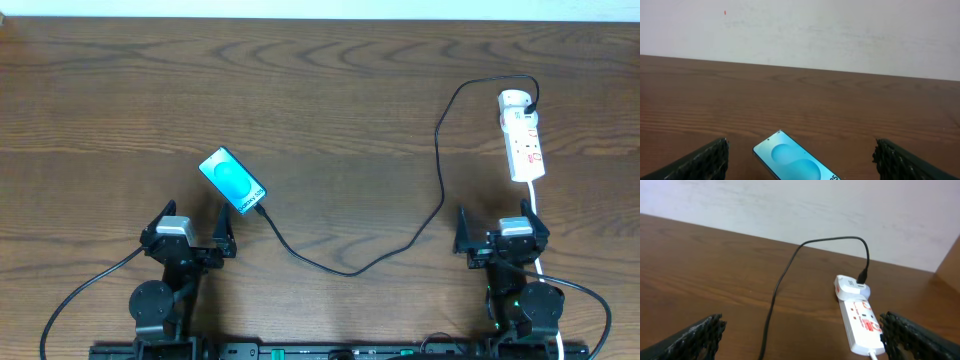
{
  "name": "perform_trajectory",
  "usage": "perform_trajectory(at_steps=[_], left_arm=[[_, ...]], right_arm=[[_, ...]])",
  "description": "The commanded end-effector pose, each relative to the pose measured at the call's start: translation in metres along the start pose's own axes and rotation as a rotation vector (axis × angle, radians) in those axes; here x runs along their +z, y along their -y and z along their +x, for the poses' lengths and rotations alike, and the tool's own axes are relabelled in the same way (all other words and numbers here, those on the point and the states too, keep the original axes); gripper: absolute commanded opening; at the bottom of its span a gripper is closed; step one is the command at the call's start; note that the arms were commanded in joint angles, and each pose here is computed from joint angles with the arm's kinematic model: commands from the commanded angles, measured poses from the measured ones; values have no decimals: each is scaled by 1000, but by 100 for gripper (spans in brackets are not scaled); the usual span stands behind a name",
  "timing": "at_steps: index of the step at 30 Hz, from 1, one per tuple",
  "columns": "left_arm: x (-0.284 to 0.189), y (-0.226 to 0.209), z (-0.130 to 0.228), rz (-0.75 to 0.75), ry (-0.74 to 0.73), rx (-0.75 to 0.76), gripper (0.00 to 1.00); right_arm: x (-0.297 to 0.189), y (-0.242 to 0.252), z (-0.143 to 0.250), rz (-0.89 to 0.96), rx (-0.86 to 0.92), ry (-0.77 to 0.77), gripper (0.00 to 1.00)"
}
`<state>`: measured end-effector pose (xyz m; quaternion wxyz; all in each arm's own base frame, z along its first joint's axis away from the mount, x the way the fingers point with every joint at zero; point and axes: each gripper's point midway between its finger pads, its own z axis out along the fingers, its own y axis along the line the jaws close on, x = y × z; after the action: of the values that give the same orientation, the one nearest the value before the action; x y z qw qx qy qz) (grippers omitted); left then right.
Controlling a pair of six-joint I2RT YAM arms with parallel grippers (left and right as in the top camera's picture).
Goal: Plug charger to phone and switch on socket
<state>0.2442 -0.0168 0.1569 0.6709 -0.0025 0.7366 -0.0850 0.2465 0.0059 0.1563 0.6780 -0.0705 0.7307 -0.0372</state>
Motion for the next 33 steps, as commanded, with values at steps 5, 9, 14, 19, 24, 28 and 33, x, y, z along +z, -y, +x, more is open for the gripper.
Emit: perform_trajectory(at_steps=[5,9,14,19,24,28,33], left_arm=[[0,2,16,14,-51,8,93],[0,2,16,14,-51,8,93],[0,2,16,14,-51,8,93],[0,2,16,14,-51,8,93],[0,2,16,14,-51,8,93],[0,2,16,14,-51,8,93],[0,2,16,14,-51,8,93]], right_arm=[[-2,19,2,111,164,-4,99],[-2,25,2,148,195,0,99],[-2,22,2,129,176,0,99],[-2,22,2,129,176,0,99],[-2,22,2,129,176,0,99],[-2,22,2,129,176,0,99],[-2,22,2,129,176,0,99]])
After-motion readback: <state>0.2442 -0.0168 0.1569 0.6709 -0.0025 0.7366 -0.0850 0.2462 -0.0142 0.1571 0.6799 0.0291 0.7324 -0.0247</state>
